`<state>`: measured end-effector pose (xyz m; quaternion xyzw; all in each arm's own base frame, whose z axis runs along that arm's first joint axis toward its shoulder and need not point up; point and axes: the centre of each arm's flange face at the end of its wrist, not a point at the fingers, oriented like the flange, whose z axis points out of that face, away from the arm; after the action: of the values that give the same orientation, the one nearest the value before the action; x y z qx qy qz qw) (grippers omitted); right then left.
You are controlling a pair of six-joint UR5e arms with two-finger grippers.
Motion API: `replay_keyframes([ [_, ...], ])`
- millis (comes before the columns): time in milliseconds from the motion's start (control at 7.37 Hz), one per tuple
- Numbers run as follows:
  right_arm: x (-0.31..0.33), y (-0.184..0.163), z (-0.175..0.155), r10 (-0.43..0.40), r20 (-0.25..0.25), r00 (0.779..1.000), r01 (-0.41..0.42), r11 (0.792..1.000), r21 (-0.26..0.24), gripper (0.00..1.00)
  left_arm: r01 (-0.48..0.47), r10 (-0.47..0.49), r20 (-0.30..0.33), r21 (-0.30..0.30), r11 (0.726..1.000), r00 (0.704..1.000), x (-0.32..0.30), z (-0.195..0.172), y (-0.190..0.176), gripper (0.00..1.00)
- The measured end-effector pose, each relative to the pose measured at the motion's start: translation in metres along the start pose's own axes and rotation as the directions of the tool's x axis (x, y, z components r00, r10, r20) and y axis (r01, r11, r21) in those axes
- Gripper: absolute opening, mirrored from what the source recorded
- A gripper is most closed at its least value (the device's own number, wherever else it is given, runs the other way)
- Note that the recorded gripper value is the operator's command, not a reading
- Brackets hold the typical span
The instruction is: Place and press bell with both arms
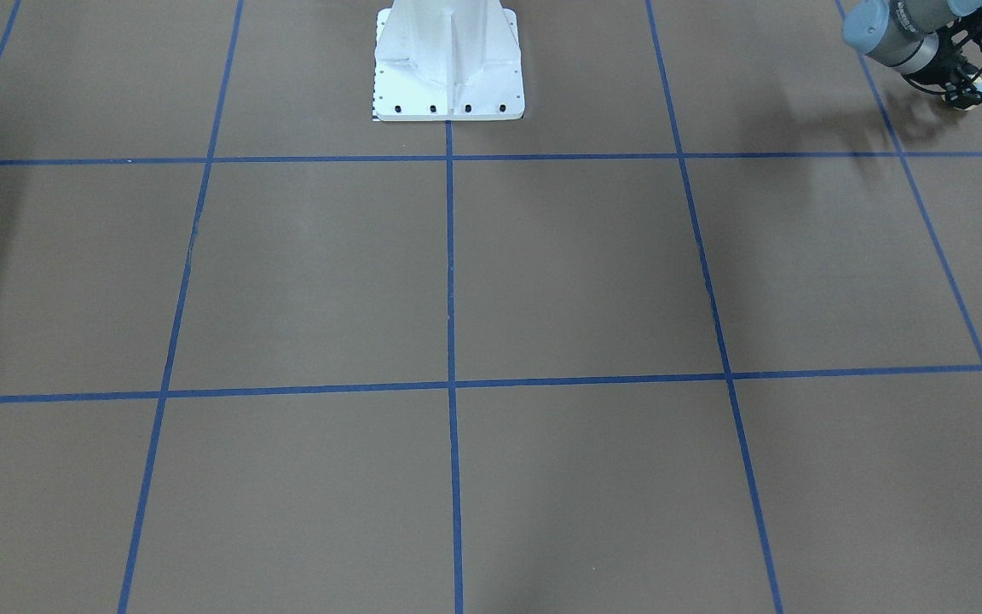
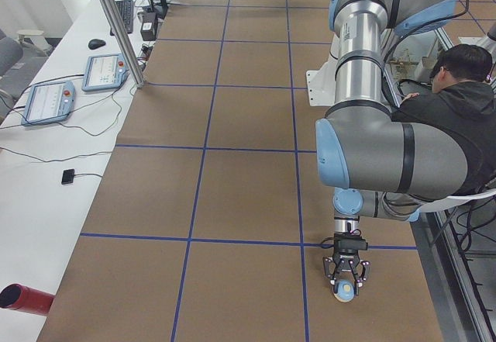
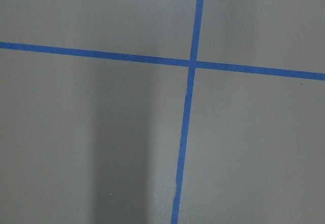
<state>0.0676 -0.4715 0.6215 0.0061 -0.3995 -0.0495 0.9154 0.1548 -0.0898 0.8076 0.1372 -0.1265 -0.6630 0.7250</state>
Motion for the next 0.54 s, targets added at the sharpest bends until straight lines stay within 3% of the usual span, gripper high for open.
replay_keyframes([
  [271, 0.0, 0.001, 0.0, 0.001, 0.0, 1.0, -0.001, 1.0, -0.001, 1.0, -0.039, 0.039, 0.011, -0.009, 0.999, 0.999, 0.005, -0.017, -0.034, 0.0],
  [543, 0.0, 0.0, 0.0, 0.0, -0.001, 1.0, 0.0, 1.0, 0.0, 1.0, -0.101, 0.103, 0.035, -0.056, 0.993, 0.994, 0.013, -0.045, -0.054, 0.0],
])
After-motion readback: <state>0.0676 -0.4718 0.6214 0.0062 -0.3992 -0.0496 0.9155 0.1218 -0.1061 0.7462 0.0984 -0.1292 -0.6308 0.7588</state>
